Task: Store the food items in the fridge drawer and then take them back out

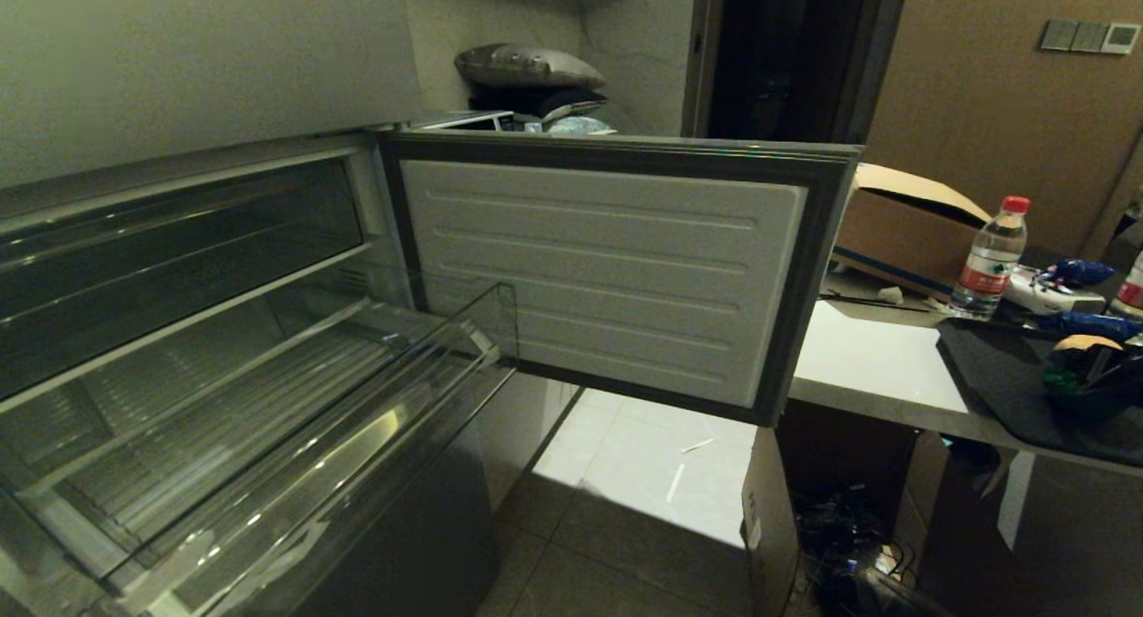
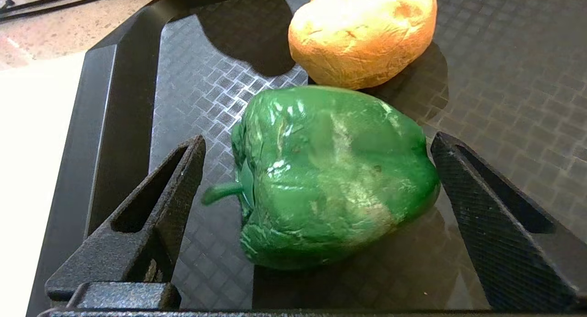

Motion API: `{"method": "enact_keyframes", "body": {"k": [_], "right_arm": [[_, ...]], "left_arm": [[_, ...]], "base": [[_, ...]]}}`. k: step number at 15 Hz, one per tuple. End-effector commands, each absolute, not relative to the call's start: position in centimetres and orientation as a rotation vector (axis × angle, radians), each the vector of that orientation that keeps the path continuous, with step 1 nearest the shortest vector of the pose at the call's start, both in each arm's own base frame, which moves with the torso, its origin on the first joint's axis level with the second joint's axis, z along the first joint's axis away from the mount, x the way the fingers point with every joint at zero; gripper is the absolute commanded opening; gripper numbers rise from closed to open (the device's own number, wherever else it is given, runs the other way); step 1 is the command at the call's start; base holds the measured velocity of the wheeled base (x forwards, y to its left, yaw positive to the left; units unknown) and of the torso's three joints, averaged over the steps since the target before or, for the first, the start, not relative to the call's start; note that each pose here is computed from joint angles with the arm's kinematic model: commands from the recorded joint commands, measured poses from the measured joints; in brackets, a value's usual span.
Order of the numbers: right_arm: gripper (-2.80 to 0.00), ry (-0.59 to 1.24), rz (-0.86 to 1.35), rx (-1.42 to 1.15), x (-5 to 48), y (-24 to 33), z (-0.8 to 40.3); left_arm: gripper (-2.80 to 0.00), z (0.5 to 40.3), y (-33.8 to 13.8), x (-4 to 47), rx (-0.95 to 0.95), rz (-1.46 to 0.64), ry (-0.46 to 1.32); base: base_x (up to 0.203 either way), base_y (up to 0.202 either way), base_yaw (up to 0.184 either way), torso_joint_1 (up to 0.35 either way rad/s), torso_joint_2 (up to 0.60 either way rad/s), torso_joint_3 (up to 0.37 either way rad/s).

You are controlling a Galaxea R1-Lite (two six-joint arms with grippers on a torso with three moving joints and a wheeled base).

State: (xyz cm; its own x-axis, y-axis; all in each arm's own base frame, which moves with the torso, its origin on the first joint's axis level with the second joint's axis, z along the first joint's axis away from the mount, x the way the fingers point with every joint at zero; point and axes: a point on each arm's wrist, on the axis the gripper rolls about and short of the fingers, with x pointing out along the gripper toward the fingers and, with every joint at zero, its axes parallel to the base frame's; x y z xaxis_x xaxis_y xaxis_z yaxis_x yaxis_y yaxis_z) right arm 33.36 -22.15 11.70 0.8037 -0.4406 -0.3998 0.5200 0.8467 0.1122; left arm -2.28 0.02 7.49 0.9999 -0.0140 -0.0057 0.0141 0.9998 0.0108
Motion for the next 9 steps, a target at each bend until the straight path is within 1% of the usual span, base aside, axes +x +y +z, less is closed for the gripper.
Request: {"method": "enact_keyframes", "body": {"k": [1, 9], "right_arm": [[0.00, 0.372, -0.517, 0.222, 33.51, -22.20, 11.56], [0.00, 0.377, -0.518, 0.222, 33.77, -22.41, 11.22]], "left_arm": [[-2.80, 7.49, 0.02, -2.27, 0.011, -0.014, 0.008], [-2.80, 7.49, 0.02, -2.27, 0.011, -0.014, 0.008]], "base": [[0.000, 0.000, 0.000, 0.000, 0.00, 0.000], [0.000, 0.000, 0.000, 0.000, 0.00, 0.000]]}}
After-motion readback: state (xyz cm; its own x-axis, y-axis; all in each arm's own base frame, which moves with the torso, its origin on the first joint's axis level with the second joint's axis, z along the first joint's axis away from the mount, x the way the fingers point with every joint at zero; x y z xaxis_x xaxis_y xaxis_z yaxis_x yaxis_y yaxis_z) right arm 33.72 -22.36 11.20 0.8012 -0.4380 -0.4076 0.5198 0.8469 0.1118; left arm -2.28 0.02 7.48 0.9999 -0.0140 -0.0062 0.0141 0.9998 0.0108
